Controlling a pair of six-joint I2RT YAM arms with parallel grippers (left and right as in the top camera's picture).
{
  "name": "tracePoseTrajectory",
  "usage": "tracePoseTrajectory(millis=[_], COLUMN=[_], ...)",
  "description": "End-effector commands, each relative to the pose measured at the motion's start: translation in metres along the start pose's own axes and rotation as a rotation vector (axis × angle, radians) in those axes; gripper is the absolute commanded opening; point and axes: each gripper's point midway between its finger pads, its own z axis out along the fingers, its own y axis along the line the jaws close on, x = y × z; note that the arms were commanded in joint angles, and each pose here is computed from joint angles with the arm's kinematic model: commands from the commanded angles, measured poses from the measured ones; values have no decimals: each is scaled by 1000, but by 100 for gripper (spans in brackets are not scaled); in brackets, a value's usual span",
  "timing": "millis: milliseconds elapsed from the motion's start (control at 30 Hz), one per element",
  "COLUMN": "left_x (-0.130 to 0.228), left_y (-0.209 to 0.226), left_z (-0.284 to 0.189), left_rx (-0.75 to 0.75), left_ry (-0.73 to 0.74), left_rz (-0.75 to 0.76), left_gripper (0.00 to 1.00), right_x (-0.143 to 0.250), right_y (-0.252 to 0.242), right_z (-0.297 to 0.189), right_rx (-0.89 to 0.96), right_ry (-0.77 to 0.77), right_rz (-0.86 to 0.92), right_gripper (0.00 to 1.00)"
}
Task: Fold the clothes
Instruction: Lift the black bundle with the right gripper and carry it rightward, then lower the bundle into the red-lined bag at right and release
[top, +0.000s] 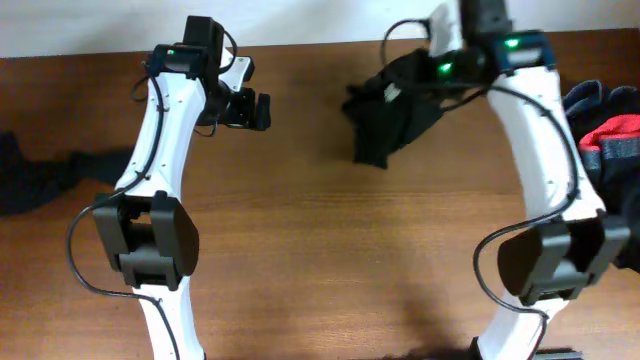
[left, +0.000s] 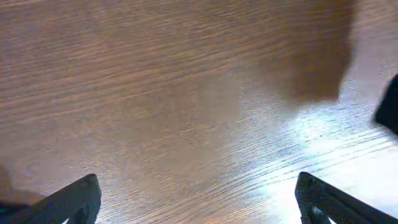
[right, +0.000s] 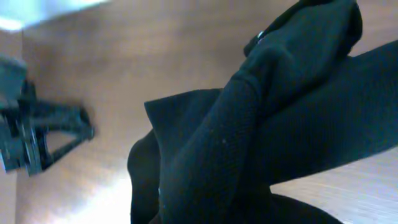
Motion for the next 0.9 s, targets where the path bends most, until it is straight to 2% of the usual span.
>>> tracePoseTrajectory(millis=[0, 367, 533, 700, 867], left_x=[-3, -3, -4, -4, -4], left_y=[-1, -1, -1, -1, -1], left_z=[-3, -3, -3, -3, -3], left_rx=[13, 12, 13, 13, 13], left_ry=[-14, -14, -15, -15, -17], left_rz=[4, 4, 4, 4, 5], left_gripper=[99, 99, 99, 99, 99], right_x=[-26, -51, -53, -53, -46], right_y=[-1, -52, -76, -95, -139], right_z=[-48, -148, -195, -234, -271], right_rx=[37, 152, 202, 253, 332], right_ry=[-127, -282, -358, -417, -477], right_rz=[13, 103, 159, 90, 176], right_gripper=[4, 4, 4, 4, 4])
